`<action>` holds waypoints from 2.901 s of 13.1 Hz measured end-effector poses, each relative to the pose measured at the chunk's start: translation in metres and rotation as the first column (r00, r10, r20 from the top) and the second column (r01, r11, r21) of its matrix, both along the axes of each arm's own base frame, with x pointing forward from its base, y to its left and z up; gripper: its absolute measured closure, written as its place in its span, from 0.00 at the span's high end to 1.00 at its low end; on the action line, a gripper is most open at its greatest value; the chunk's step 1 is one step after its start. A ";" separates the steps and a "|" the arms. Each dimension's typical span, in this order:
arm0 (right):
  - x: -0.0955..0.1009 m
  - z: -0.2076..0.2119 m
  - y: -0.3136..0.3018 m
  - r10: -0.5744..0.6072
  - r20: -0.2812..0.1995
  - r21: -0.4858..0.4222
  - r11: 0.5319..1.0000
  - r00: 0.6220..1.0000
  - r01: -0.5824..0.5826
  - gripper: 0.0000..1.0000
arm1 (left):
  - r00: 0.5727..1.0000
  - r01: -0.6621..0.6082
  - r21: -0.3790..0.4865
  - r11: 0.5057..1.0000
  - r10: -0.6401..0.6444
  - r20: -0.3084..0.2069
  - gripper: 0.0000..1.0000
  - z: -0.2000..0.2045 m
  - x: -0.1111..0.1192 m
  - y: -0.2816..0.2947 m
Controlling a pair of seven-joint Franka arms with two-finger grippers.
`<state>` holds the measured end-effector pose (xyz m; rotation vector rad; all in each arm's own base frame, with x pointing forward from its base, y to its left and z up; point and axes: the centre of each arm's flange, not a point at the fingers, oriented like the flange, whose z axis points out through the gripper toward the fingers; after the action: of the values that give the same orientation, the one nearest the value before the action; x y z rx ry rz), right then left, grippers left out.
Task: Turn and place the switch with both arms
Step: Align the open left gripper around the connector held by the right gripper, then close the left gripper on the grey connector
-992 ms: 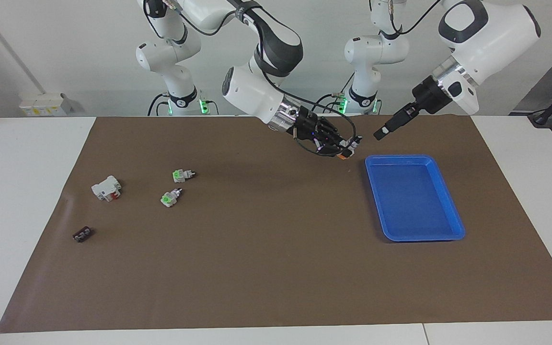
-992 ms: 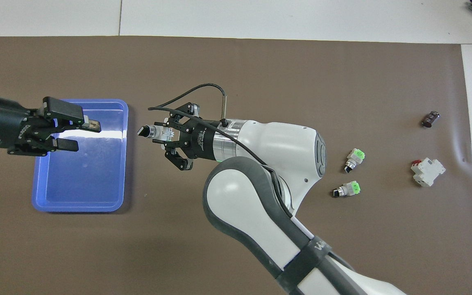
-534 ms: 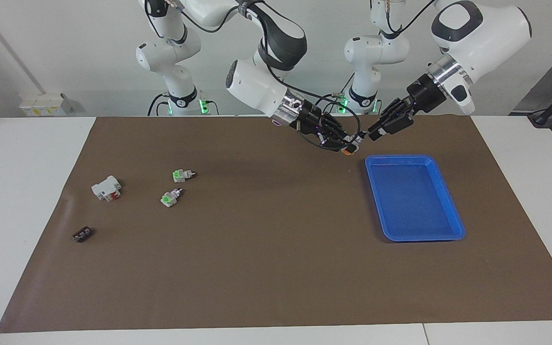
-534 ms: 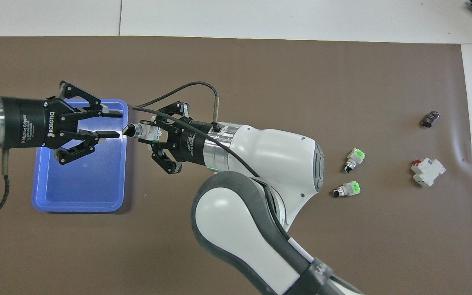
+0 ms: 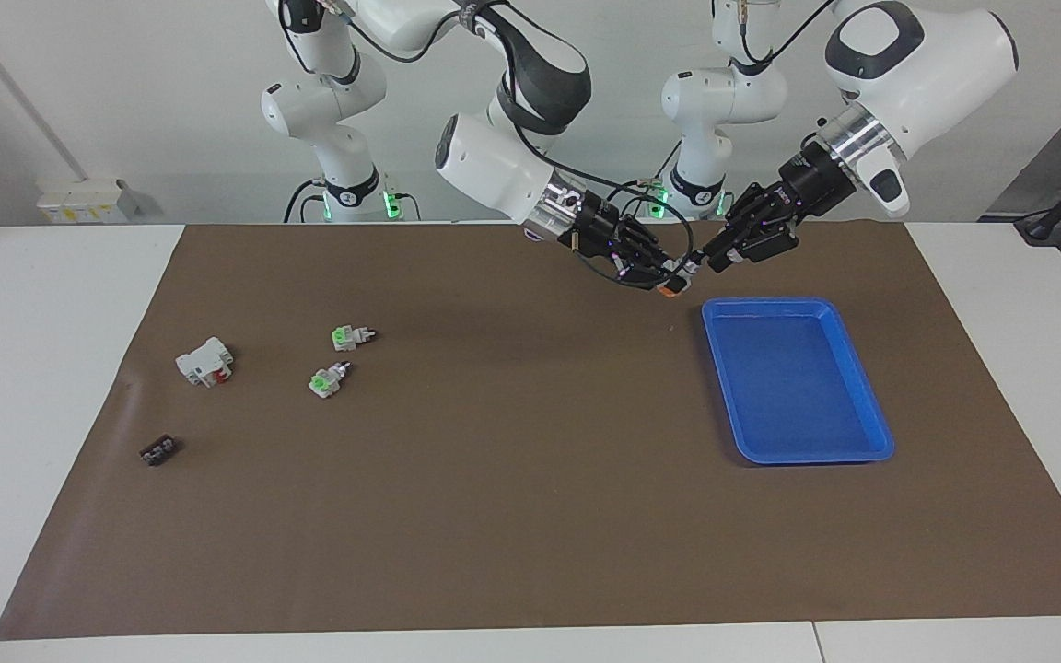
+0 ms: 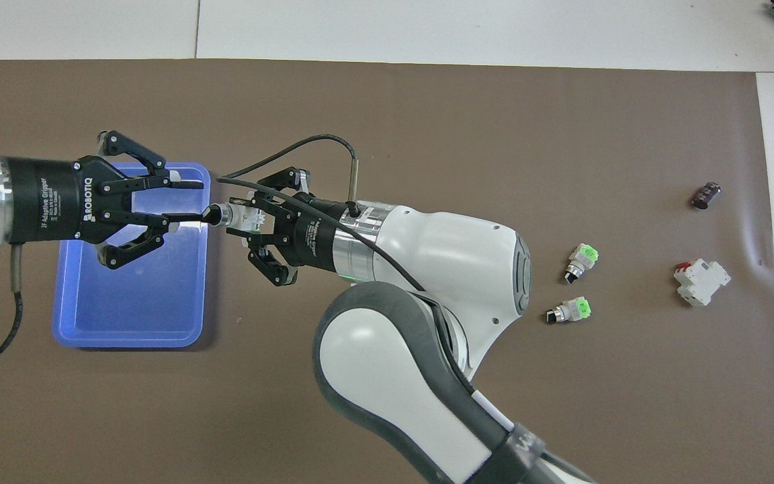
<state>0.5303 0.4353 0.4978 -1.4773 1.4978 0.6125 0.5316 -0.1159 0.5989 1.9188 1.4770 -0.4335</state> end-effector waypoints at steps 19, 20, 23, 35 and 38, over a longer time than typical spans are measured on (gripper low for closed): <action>0.000 -0.001 -0.001 -0.002 0.000 -0.001 1.000 1.000 0.002 0.33 | 0.913 -0.259 0.080 0.962 0.272 -0.303 0.46 0.008 -0.008 -0.002; 0.000 -0.001 -0.001 -0.002 0.000 -0.001 1.000 1.000 0.002 0.33 | 0.891 -0.307 0.083 0.948 0.317 -0.324 0.46 0.013 -0.004 0.004; 0.000 0.000 -0.001 -0.002 0.000 -0.001 1.000 1.000 0.002 0.33 | 0.768 -0.476 0.145 0.867 0.491 -0.411 0.46 0.014 0.003 0.023; 0.000 0.000 0.000 -0.002 0.001 0.000 1.000 1.000 0.002 0.33 | 0.450 -0.675 0.280 0.682 0.682 -0.577 0.46 0.007 0.003 0.001; 0.000 0.000 0.000 -0.002 0.001 0.000 1.000 1.000 0.002 0.33 | 0.462 -0.658 0.284 0.697 0.672 -0.580 0.46 0.007 -0.001 -0.012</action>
<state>0.5306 0.4349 0.4978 -1.4757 1.4987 0.6102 0.5308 -0.1279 0.6059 1.0198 2.5477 -0.7444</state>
